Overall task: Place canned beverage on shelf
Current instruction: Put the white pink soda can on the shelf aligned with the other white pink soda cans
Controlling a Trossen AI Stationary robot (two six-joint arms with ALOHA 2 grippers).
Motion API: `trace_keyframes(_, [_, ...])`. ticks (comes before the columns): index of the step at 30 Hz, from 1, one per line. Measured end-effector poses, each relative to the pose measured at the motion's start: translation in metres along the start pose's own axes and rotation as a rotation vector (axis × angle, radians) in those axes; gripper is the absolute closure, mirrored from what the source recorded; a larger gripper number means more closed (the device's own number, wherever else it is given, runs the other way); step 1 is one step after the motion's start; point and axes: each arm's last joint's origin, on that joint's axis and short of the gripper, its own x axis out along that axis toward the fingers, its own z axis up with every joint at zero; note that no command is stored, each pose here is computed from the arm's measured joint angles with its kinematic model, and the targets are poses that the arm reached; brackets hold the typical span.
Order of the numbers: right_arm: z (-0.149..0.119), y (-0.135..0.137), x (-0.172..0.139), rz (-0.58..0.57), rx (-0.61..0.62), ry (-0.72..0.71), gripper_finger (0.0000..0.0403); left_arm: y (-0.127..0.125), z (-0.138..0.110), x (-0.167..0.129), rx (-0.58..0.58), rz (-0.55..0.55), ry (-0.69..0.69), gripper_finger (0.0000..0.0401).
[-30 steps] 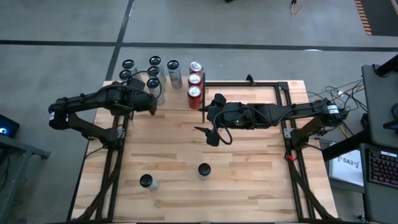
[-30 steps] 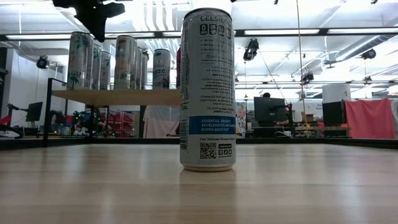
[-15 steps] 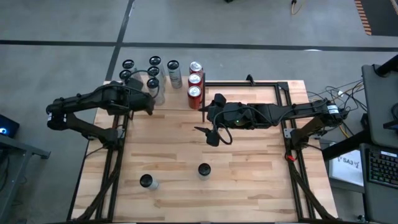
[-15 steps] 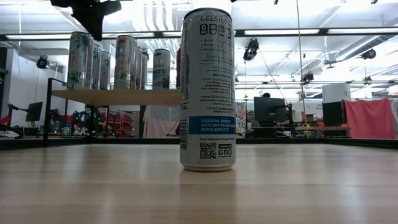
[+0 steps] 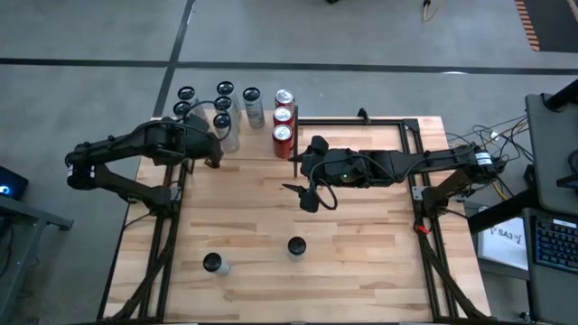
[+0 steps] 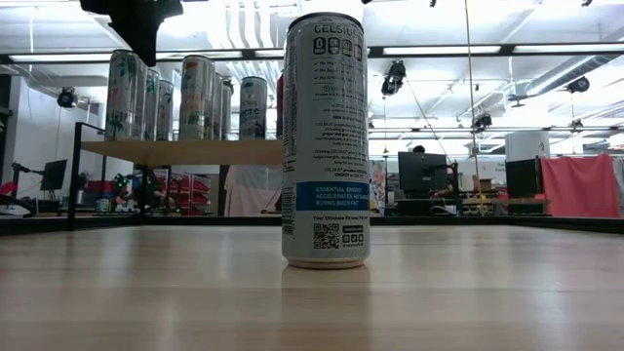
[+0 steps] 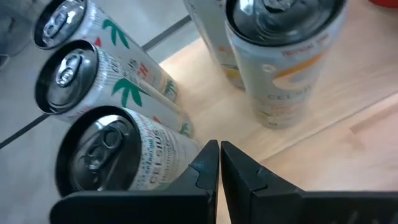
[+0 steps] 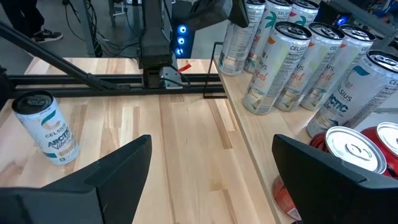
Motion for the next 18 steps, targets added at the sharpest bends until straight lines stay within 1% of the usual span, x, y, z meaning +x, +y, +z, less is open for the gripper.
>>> trace_keyframes(8, [0.0, 0.001, 0.0, 0.003, 0.001, 0.002, 0.008, 0.001, 0.0, 0.004, 0.003, 0.03, -0.003, 0.0401])
trace_keyframes(18, [0.0, 0.002, -0.001, 0.005, -0.003, 0.002, 0.008, -0.001, -0.008, 0.015, 0.017, 0.079, 0.017, 0.0401])
